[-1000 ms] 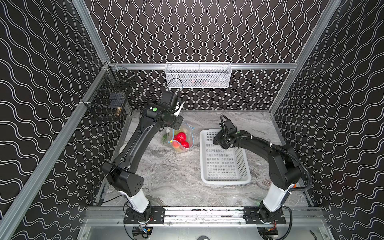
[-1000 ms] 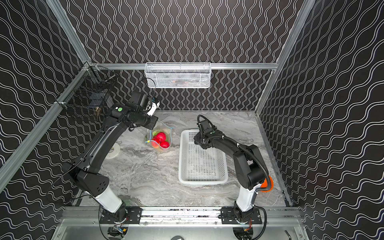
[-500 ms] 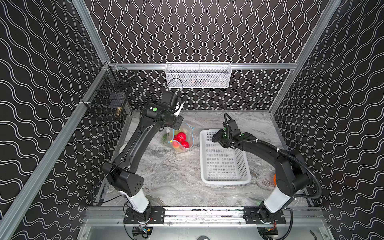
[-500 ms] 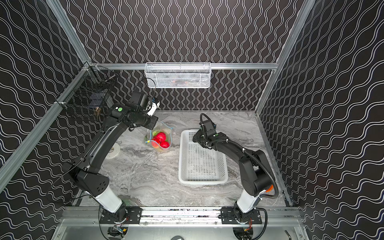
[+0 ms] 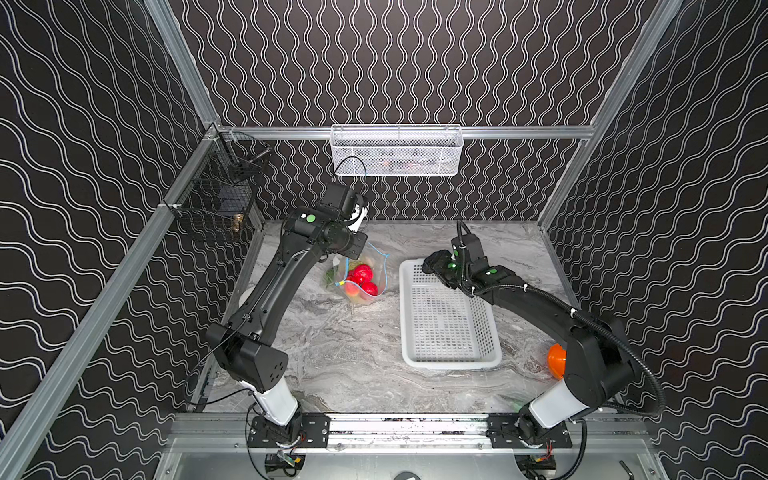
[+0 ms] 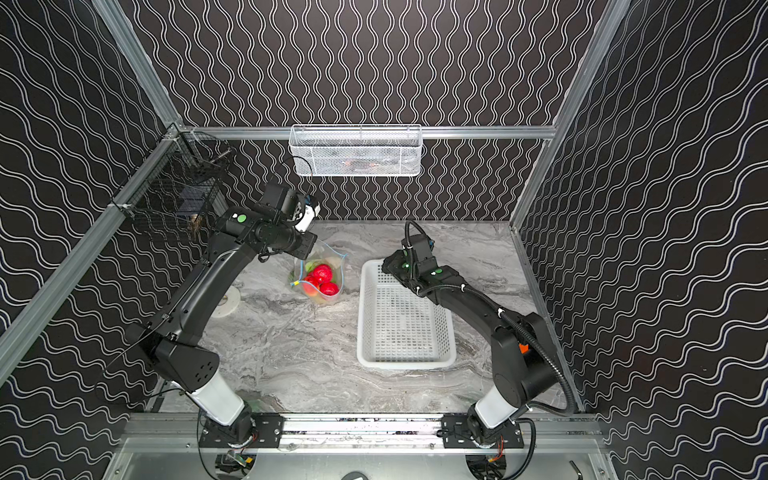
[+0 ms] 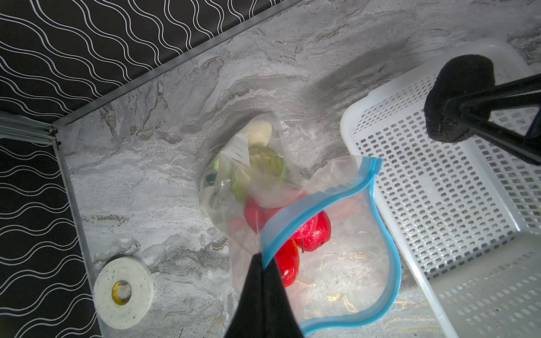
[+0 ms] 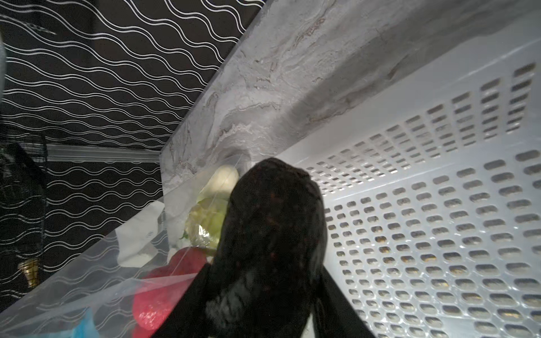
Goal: Place the food in the zip-top bag and seal the zipper
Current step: 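Lift the dark brown avocado out of the basket with the right gripper, then carry the dark brown avocado toward the bag opening held by the left gripper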
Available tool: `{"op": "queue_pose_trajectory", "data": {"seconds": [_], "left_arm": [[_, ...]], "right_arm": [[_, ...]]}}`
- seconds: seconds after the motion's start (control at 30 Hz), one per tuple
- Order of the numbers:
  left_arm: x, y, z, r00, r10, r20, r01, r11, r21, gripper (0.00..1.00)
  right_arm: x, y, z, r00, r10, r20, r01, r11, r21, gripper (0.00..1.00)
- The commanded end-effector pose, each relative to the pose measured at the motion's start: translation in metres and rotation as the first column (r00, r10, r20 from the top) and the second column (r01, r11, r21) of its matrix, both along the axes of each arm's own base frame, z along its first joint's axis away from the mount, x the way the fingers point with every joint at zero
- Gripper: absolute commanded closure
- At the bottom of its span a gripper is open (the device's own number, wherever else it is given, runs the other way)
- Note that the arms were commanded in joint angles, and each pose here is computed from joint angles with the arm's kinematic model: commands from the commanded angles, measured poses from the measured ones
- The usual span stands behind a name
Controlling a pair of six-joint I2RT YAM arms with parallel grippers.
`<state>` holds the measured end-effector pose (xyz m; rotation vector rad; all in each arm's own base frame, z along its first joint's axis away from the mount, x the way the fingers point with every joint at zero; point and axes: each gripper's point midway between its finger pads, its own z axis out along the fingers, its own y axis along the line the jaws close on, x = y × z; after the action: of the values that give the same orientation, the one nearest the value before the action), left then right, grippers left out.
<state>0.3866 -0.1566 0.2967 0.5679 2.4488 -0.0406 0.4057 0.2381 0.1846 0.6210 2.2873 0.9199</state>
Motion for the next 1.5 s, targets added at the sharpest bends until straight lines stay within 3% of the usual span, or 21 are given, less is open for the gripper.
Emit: {"op": "queue_pose_trajectory", "data": {"seconds": [0.0, 0.4, 0.83, 1.47], "left_arm": [[0.002, 0.0, 0.002, 1.0, 0.005, 0.011, -0.005, 1.0, -0.005, 1.0], [-0.001, 0.001, 0.006, 1.0, 0.003, 0.019, -0.002, 1.0, -0.015, 1.0], [-0.004, 0.002, 0.01, 1.0, 0.005, 0.03, -0.004, 1.0, -0.019, 1.0], [-0.003, 0.002, 0.01, 1.0, 0.003, 0.027, -0.002, 1.0, -0.019, 1.0]], "right_arm": [[0.006, 0.009, 0.028, 0.995, 0.017, 0.097, -0.023, 0.998, 0.061, 0.77], [-0.001, 0.034, 0.072, 0.965, 0.105, 0.239, -0.126, 0.989, 0.075, 0.74], [-0.03, 0.071, 0.133, 0.862, 0.236, 0.449, -0.27, 0.963, 0.014, 0.76], [-0.06, 0.123, 0.156, 0.748, 0.389, 0.538, -0.416, 0.906, -0.078, 0.77]]}}
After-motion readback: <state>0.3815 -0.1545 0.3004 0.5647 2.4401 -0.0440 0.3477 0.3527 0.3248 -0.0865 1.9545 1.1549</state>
